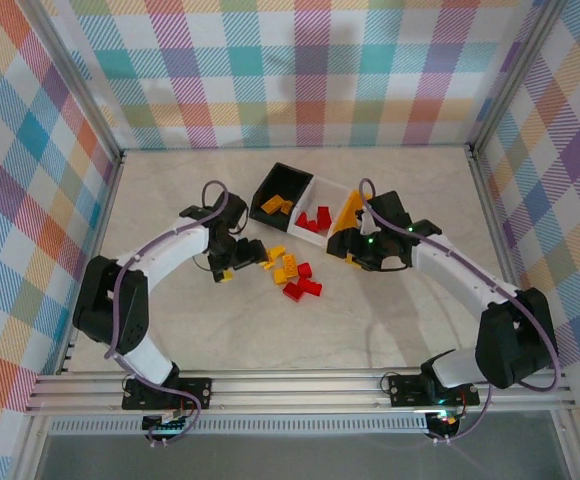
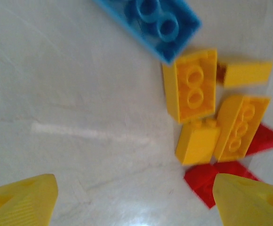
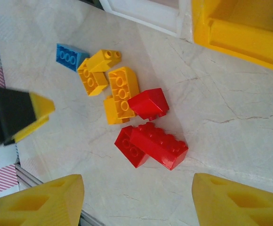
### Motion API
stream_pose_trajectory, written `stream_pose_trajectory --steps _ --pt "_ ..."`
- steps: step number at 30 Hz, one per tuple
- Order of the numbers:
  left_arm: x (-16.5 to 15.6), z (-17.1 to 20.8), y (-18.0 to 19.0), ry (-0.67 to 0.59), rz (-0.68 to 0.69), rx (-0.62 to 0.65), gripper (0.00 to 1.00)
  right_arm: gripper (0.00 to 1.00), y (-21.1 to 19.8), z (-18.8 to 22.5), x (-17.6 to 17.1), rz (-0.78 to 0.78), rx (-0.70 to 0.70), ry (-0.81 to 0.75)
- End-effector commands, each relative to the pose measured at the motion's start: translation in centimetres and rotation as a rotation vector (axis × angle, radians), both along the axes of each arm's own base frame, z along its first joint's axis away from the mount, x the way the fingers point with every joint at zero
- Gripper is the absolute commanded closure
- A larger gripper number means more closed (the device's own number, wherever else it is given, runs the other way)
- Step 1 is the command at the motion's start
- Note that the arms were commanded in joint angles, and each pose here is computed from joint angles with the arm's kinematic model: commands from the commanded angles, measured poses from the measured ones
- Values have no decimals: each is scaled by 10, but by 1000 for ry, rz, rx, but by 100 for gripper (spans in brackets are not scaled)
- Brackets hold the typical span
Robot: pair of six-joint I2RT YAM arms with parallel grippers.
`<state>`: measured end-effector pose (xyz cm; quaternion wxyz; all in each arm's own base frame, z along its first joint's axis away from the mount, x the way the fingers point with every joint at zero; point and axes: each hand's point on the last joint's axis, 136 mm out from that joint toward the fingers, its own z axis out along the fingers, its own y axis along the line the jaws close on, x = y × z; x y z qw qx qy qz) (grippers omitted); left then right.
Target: Sort the legos into containers by color
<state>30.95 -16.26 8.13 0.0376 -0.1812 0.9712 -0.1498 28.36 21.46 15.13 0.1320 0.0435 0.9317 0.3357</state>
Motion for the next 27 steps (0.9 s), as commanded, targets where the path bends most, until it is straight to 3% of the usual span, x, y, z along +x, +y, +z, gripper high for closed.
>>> stream_pose_trajectory --steps 1,7,15,27 --pt "22 -9 14 36 151 -21 16 37 4 19 -5 46 32 -49" --pt "53 -23 13 56 305 -58 15 37 5 19 -8 49 47 -45" --pt "84 -32 1 69 378 -100 14 37 4 14 -11 46 49 -37" --pt "80 -59 12 204 480 17 23 37 0 14 -16 39 42 -47"
